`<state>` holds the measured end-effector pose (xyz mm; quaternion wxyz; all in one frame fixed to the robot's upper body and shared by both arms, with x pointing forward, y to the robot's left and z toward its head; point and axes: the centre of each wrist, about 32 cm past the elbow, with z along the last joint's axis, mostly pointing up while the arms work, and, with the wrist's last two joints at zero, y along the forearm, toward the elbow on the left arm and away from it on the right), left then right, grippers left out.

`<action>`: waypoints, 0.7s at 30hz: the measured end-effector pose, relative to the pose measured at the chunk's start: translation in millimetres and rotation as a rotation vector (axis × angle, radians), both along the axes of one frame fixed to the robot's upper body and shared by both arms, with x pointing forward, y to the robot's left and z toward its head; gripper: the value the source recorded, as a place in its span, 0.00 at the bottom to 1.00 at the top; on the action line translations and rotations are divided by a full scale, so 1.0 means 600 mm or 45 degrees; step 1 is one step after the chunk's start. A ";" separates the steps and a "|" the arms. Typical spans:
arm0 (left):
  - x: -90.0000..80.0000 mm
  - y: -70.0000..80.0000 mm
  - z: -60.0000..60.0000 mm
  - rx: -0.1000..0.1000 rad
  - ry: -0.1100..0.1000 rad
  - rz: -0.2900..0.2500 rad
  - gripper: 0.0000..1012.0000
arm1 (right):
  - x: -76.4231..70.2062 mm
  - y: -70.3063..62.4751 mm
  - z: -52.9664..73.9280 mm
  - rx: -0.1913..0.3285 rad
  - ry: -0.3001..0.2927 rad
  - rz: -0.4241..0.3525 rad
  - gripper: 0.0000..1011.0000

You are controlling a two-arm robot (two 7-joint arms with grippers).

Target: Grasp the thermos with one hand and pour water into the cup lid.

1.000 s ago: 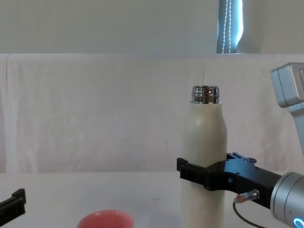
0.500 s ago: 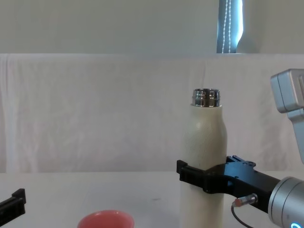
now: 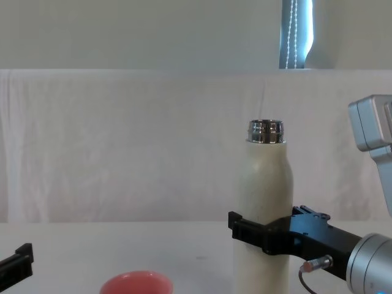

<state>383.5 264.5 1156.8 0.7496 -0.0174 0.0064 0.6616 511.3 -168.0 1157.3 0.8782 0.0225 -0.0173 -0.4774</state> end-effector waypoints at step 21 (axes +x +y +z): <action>0.000 0.000 0.000 0.000 0.000 0.000 0.99 | 0.003 -0.001 -0.007 0.010 0.016 -0.002 0.96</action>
